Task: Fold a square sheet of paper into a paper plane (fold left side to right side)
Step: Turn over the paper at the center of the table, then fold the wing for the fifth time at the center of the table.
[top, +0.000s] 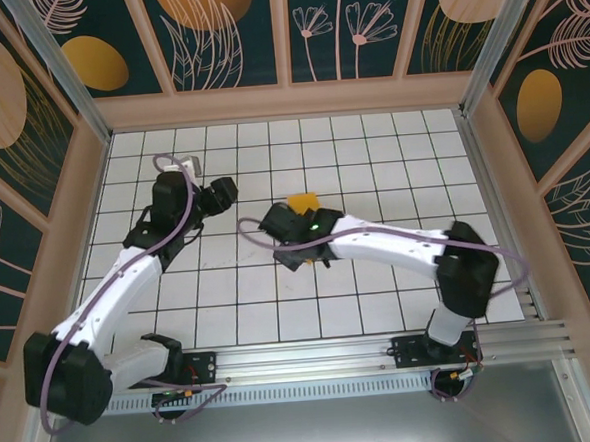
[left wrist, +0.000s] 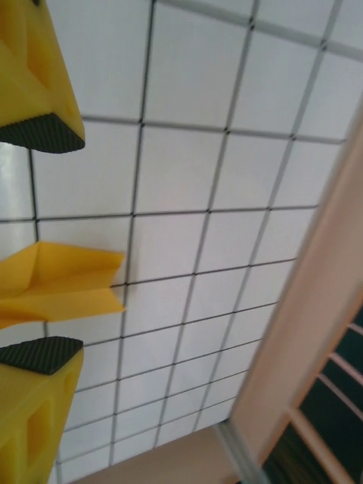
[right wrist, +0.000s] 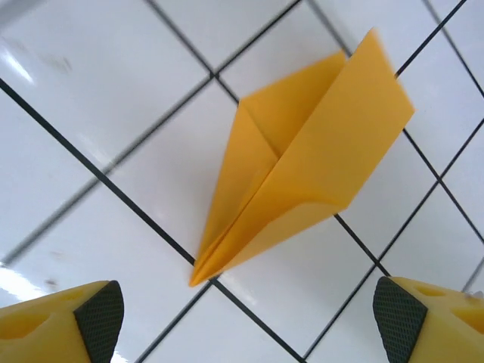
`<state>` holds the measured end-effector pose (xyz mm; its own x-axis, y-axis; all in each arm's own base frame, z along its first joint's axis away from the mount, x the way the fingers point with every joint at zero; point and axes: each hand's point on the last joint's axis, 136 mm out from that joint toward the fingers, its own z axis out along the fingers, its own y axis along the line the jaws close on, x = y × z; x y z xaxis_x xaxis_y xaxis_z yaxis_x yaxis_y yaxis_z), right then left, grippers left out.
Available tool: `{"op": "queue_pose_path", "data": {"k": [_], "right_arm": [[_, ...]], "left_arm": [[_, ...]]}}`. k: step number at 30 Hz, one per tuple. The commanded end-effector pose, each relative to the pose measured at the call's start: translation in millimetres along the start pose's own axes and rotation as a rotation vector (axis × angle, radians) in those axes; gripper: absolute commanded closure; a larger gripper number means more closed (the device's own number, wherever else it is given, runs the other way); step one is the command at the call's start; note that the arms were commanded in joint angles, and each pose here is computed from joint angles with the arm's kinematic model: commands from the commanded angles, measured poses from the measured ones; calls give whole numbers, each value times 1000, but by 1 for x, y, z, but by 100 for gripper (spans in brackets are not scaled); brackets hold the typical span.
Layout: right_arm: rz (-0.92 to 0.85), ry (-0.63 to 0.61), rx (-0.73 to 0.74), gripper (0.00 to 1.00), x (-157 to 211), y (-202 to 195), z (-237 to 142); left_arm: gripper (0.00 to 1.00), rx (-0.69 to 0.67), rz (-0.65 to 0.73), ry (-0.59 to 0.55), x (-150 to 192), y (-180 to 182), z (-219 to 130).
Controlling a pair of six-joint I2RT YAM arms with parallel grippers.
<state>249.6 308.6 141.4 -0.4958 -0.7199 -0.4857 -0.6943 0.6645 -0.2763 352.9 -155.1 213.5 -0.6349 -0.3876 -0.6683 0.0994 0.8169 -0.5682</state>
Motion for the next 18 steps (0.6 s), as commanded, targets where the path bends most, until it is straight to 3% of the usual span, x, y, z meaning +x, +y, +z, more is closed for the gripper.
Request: {"op": "queue_pose_path", "data": {"k": [1,8,18], "right_arm": [[251,-137,-152,11,-17,-24,-13],[740,-374,-336,12,-11,-107,-18],[846,-337,-428,21,15,-105,16]], "left_arm": [[35,208,-53,156,32,-31,23],[33,276,-88,343,90,-54,69],[37,279,-139,509,138,-44,130]]}}
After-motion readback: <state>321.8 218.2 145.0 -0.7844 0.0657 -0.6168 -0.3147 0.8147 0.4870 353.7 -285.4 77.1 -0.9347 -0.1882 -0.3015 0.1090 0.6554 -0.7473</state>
